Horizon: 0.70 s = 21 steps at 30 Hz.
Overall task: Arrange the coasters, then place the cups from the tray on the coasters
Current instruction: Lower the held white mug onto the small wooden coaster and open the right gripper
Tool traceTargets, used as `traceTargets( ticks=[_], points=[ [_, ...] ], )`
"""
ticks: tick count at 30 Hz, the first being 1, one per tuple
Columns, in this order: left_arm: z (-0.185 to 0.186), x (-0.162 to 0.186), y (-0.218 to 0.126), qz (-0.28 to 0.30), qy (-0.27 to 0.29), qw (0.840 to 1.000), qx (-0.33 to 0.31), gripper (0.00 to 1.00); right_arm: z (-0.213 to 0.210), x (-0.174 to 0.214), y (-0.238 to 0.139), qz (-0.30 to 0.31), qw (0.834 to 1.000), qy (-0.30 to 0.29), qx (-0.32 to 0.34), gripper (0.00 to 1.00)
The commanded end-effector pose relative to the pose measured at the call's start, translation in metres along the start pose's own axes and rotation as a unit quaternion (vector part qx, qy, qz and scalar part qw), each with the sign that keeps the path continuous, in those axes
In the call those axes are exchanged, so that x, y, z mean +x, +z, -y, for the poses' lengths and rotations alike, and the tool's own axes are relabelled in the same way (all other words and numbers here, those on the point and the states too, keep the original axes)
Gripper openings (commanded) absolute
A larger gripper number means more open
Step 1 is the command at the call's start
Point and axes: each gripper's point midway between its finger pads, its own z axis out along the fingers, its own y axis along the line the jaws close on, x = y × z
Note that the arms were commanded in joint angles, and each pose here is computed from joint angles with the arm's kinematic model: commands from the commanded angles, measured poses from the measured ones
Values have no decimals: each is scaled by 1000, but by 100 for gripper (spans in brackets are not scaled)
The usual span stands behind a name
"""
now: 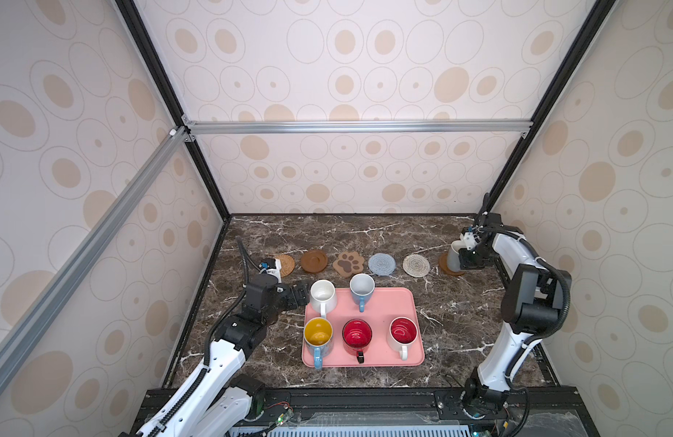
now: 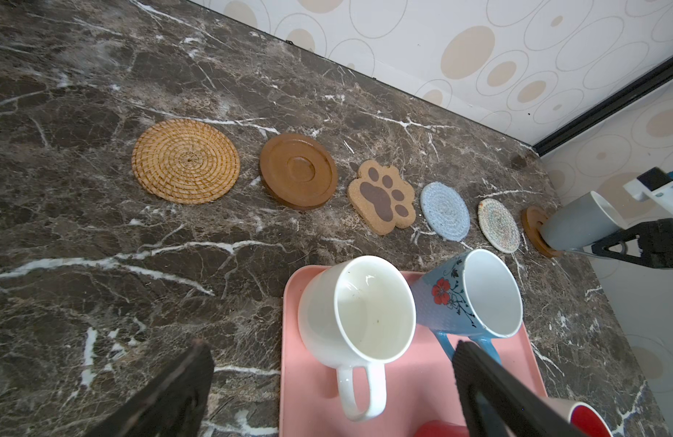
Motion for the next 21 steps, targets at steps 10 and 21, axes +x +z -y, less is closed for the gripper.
traceTargets(
  ticks=[10, 21],
  points=[
    [5, -7, 1, 8, -7, 1000, 6, 100, 2, -12, 6, 11, 1000, -2, -6, 15],
    [8, -9, 1, 9, -12, 1000, 11, 100, 2, -2, 12, -3, 1000, 0, -2, 29]
  ],
)
